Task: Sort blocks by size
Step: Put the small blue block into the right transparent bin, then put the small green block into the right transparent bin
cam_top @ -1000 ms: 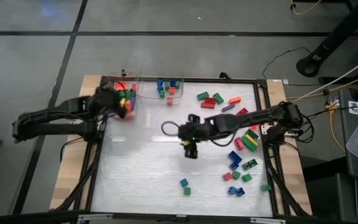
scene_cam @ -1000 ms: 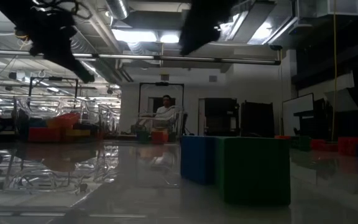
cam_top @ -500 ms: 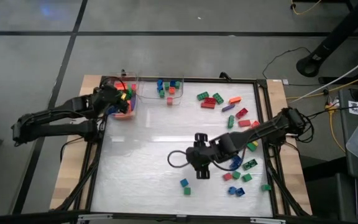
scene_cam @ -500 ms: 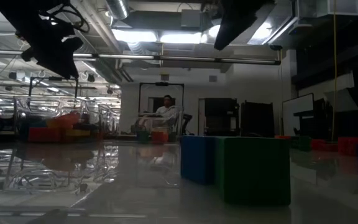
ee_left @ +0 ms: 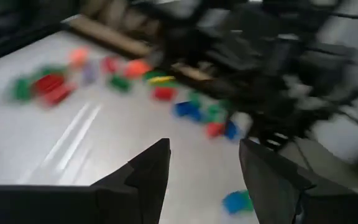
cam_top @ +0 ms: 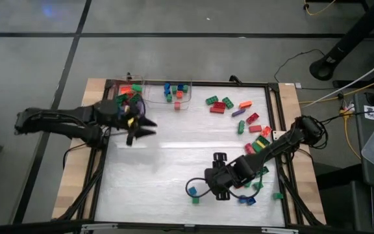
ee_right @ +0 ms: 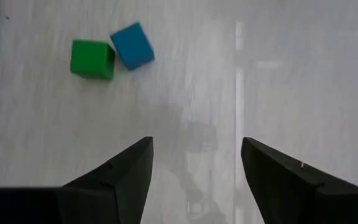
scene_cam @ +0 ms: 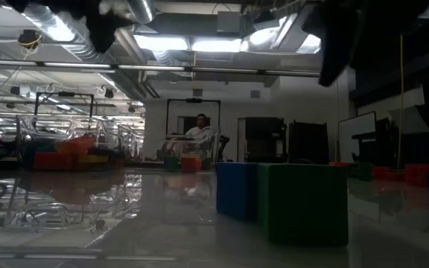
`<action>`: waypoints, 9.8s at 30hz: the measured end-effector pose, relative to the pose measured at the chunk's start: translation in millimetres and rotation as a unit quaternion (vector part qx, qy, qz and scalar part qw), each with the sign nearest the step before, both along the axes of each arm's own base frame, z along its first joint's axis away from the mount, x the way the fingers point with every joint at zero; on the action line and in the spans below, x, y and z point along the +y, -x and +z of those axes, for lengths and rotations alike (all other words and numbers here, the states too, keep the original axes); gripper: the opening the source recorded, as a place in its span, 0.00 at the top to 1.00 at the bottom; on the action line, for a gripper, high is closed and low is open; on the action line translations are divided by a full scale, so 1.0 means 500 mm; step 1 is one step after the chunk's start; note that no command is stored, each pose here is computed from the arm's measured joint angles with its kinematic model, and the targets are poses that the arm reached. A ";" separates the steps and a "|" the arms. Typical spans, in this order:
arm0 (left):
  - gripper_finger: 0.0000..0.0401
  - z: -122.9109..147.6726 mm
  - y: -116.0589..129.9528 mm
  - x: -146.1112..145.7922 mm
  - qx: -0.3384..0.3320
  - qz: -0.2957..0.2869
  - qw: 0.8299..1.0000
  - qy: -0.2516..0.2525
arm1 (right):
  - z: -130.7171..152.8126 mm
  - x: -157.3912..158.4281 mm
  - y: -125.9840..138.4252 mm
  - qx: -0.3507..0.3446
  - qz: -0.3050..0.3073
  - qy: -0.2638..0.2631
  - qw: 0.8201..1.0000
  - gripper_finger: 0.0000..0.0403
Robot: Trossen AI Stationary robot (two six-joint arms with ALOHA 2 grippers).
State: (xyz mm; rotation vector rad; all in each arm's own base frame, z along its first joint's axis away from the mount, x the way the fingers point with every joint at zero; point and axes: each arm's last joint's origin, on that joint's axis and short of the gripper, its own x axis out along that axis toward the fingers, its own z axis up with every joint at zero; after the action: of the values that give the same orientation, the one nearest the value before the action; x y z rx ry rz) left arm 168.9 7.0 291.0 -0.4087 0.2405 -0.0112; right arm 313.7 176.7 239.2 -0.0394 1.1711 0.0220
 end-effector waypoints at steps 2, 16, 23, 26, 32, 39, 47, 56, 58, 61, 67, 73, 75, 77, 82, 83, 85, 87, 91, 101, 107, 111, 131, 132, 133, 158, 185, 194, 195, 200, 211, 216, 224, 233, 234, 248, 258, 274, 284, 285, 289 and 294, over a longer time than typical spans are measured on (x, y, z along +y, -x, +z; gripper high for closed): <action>0.55 0.002 -0.025 -0.027 -0.025 -0.044 0.998 -0.028 | -0.008 0.001 0.005 0.006 -0.012 -0.002 1.000 0.40; 0.55 -0.141 -0.208 -0.194 -0.084 -0.209 0.956 -0.186 | -0.019 -0.001 0.011 0.025 -0.052 -0.023 0.998 0.40; 0.55 -0.234 -0.283 -0.229 -0.068 -0.222 0.952 -0.198 | -0.019 -0.001 0.009 0.022 -0.052 -0.025 0.998 0.40; 0.55 -0.260 -0.318 -0.244 -0.053 -0.229 0.950 -0.205 | -0.018 0.000 0.008 0.018 -0.052 -0.027 0.998 0.40; 0.55 -0.298 -0.373 -0.279 -0.034 -0.257 0.936 -0.236 | -0.016 0.002 0.003 0.005 -0.052 -0.036 0.998 0.40; 0.55 -0.331 -0.398 -0.304 0.032 -0.319 0.908 -0.270 | -0.015 0.003 0.001 0.001 -0.051 -0.038 0.998 0.40; 0.55 -0.344 -0.400 -0.302 0.054 -0.330 0.897 -0.288 | -0.015 0.004 0.000 -0.002 -0.051 -0.041 0.998 0.40; 0.55 -0.350 -0.397 -0.301 0.069 -0.338 0.891 -0.294 | -0.015 0.004 0.000 -0.002 -0.051 -0.041 0.998 0.40; 0.55 -0.353 -0.396 -0.300 0.071 -0.341 0.888 -0.299 | -0.015 0.004 0.000 -0.002 -0.051 -0.041 0.998 0.40; 0.55 -0.358 -0.397 -0.300 0.072 -0.341 0.888 -0.299 | -0.015 0.004 0.000 -0.002 -0.051 -0.041 0.998 0.40; 0.55 -0.370 -0.400 -0.301 0.072 -0.341 0.888 -0.300 | -0.015 0.005 -0.001 -0.004 -0.050 -0.042 0.998 0.40; 0.55 -0.374 -0.402 -0.296 0.072 -0.341 0.885 -0.307 | -0.013 0.007 -0.004 -0.013 -0.049 -0.048 0.998 0.40; 0.55 -0.374 -0.403 -0.294 0.073 -0.342 0.886 -0.306 | -0.013 0.007 -0.004 -0.012 -0.049 -0.048 0.998 0.40; 0.55 -0.375 -0.403 -0.293 0.074 -0.342 0.886 -0.306 | -0.013 0.007 -0.004 -0.012 -0.049 -0.048 0.998 0.40; 0.55 -0.376 -0.403 -0.291 0.077 -0.341 0.885 -0.307 | -0.013 0.007 -0.004 -0.012 -0.049 -0.048 0.998 0.40; 0.55 -0.376 -0.403 -0.291 0.077 -0.341 0.885 -0.307 | -0.013 0.007 -0.004 -0.012 -0.049 -0.048 0.998 0.40; 0.55 -0.376 -0.403 -0.290 0.081 -0.337 0.889 -0.300 | -0.013 0.007 -0.004 -0.012 -0.049 -0.048 0.998 0.40; 0.55 -0.377 -0.403 -0.290 0.084 -0.334 0.893 -0.291 | -0.013 0.007 -0.004 -0.012 -0.049 -0.048 0.998 0.40; 0.55 -0.377 -0.404 -0.288 0.091 -0.316 0.898 -0.293 | -0.013 0.007 -0.004 -0.012 -0.049 -0.048 0.998 0.40; 0.55 -0.358 -0.400 -0.282 0.098 -0.277 0.891 -0.346 | -0.013 0.010 -0.002 -0.011 -0.046 -0.049 0.998 0.40; 0.55 -0.356 -0.395 -0.299 0.093 -0.284 0.890 -0.343 | -0.013 0.010 -0.002 -0.011 -0.045 -0.049 0.998 0.40; 0.54 -0.354 -0.393 -0.307 0.090 -0.279 0.895 -0.336 | -0.013 0.010 -0.002 -0.011 -0.045 -0.049 0.998 0.40; 0.49 -0.360 -0.391 -0.304 0.111 -0.279 0.906 -0.298 | -0.013 0.010 -0.002 -0.013 -0.045 -0.047 0.998 0.40; 0.49 -0.361 -0.391 -0.305 0.113 -0.281 0.906 -0.297 | -0.013 0.010 -0.002 -0.013 -0.045 -0.047 0.998 0.40; 0.49 -0.362 -0.390 -0.305 0.115 -0.282 0.905 -0.296 | -0.013 0.010 -0.002 -0.013 -0.045 -0.047 0.998 0.40; 0.64 -0.376 -0.399 -0.299 0.109 -0.284 0.915 -0.265 | -0.012 0.012 -0.005 -0.022 -0.045 -0.053 0.997 0.40; 0.69 -0.080 -0.267 0.029 0.302 0.118 0.861 -0.392 | -0.014 0.071 -0.019 -0.134 -0.010 -0.152 0.979 0.40; 0.69 -0.106 -0.183 0.253 0.371 0.323 0.830 -0.265 | -0.038 0.078 -0.016 -0.173 -0.007 -0.167 0.971 0.40; 0.69 -0.117 -0.174 0.268 0.383 0.335 0.824 -0.251 | -0.041 0.077 -0.016 -0.172 -0.008 -0.166 0.971 0.40; 0.68 -0.141 -0.148 0.317 0.398 0.384 0.807 -0.205 | -0.060 0.083 -0.024 -0.176 -0.010 -0.164 0.970 0.40; 0.68 -0.142 -0.148 0.337 0.362 0.432 0.809 -0.166 | -0.130 0.102 -0.050 -0.165 -0.001 -0.165 0.972 0.40; 0.68 -0.141 -0.150 0.336 0.358 0.434 0.811 -0.162 | -0.133 0.102 -0.050 -0.162 0.000 -0.166 0.973 0.40; 0.68 -0.141 -0.151 0.334 0.353 0.439 0.812 -0.154 | -0.135 0.103 -0.047 -0.149 0.006 -0.171 0.974 0.40; 0.68 -0.143 -0.149 0.335 0.362 0.433 0.810 -0.160 | -0.135 0.103 -0.047 -0.149 0.006 -0.171 0.974 0.40; 0.68 -0.143 -0.149 0.335 0.363 0.432 0.810 -0.162 | -0.135 0.103 -0.047 -0.149 0.006 -0.171 0.974 0.40; 0.43 -0.143 -0.151 0.333 0.328 0.462 0.817 -0.101 | -0.184 0.105 -0.055 -0.130 -0.005 -0.145 0.981 0.40; 0.44 -0.146 -0.168 0.312 0.319 0.398 0.856 -0.076 | -0.224 0.104 -0.061 -0.133 -0.025 -0.105 0.985 0.45; 0.44 -0.087 -0.160 0.209 0.322 0.260 0.900 -0.136 | -0.193 -0.020 -0.149 -0.220 -0.070 0.053 0.971 0.68; 0.44 -0.024 -0.027 0.128 0.386 0.254 0.883 -0.081 | -0.083 -0.266 -0.276 -0.253 -0.062 0.191 0.946 0.67; 0.44 -0.022 -0.018 0.121 0.389 0.256 0.882 -0.072 | -0.068 -0.296 -0.285 -0.258 -0.067 0.205 0.942 0.67; 0.44 -0.015 0.005 0.097 0.395 0.257 0.881 -0.049 | -0.006 -0.424 -0.307 -0.277 -0.106 0.250 0.922 0.64; 0.44 -0.014 0.005 0.078 0.392 0.247 0.885 -0.041 | 0.049 -0.575 -0.300 -0.308 -0.161 0.237 0.907 0.56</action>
State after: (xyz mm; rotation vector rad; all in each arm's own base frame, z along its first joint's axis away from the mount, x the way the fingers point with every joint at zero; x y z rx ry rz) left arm 166.3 45.9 284.3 -0.3642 0.9289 0.6797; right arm 463.6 -110.8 263.5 -0.2629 0.5143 -0.5369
